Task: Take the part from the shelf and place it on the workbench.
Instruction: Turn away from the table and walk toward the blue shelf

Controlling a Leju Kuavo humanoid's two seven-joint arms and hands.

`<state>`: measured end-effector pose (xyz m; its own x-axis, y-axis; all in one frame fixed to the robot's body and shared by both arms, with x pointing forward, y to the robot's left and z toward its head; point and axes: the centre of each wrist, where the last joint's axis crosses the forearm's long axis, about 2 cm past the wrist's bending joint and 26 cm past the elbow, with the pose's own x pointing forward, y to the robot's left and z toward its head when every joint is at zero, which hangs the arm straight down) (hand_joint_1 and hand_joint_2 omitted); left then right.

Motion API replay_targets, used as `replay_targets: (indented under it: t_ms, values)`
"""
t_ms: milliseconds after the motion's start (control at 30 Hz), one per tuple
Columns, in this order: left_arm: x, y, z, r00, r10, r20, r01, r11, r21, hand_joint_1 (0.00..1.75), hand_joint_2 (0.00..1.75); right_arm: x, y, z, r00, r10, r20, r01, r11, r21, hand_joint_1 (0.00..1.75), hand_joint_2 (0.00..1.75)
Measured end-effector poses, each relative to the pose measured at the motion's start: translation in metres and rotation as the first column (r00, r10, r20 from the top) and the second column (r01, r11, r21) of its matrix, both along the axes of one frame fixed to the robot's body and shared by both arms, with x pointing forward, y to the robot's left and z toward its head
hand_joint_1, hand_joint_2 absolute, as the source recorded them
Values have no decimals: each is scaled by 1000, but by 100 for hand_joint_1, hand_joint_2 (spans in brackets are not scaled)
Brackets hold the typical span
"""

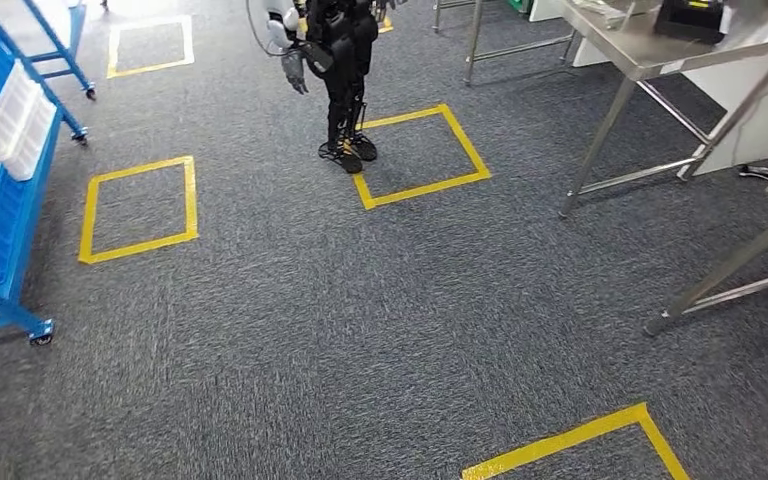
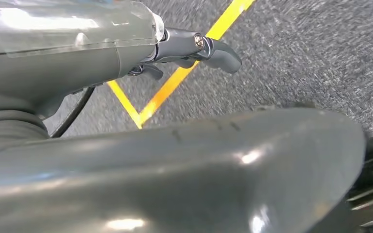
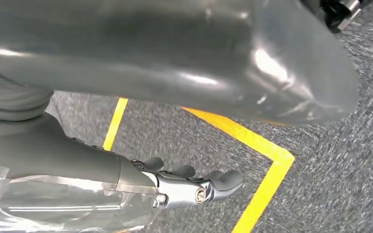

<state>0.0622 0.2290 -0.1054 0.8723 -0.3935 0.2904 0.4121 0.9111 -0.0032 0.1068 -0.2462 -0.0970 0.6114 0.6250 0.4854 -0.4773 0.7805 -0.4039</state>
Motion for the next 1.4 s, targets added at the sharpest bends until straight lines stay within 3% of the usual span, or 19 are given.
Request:
replay_targets:
  t_ms: [1400]
  values:
    - [-4, 5, -1, 1000, 6, -9, -6, 1000, 8, 0, 0, 6, 3, 2, 1000, 12, 0, -12, 1000, 6, 0, 0]
